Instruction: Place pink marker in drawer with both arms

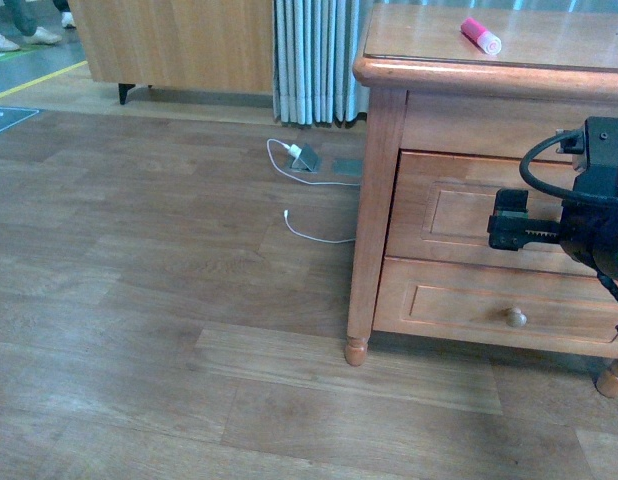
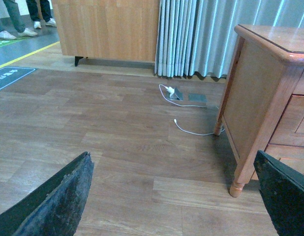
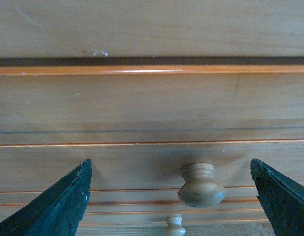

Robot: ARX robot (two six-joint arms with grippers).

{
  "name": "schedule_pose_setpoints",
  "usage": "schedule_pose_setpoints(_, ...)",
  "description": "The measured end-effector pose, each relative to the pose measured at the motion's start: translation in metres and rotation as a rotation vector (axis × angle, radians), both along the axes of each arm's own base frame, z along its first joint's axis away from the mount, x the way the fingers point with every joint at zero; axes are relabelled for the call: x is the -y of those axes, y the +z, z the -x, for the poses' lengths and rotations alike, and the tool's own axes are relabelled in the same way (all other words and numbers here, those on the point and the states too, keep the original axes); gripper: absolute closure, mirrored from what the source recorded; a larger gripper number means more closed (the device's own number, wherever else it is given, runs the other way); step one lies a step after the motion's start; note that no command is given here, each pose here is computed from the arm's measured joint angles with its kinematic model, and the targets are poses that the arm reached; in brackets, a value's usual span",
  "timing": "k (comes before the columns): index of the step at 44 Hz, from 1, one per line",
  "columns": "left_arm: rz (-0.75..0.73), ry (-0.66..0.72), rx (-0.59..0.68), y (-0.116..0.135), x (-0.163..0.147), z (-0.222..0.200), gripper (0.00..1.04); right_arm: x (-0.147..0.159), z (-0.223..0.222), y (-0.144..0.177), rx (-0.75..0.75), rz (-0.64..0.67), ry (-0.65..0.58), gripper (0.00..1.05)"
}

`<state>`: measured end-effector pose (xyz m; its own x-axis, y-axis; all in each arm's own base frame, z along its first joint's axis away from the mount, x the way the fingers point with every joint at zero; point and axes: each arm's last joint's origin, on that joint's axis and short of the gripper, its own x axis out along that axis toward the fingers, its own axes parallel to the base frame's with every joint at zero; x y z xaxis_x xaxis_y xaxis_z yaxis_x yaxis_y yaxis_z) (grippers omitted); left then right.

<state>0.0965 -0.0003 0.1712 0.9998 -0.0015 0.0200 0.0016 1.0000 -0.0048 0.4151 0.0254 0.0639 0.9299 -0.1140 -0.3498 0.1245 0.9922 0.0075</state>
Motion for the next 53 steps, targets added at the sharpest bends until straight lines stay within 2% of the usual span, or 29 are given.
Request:
schedule_pose_setpoints(31, 0.0, 0.0, 0.0, 0.0, 0.0, 0.0, 0.06, 0.014, -0.004, -0.012, -0.027, 0.024, -0.015, 0.09)
schedule_pose_setpoints(47, 0.0, 0.0, 0.0, 0.0, 0.0, 0.0, 0.06, 0.014, -0.005, -0.011, -0.008, 0.027, -0.003, 0.53)
schedule_pose_setpoints(53, 0.0, 0.0, 0.0, 0.0, 0.0, 0.0, 0.06, 0.016, -0.005, -0.011, -0.004, 0.034, -0.02, 0.75)
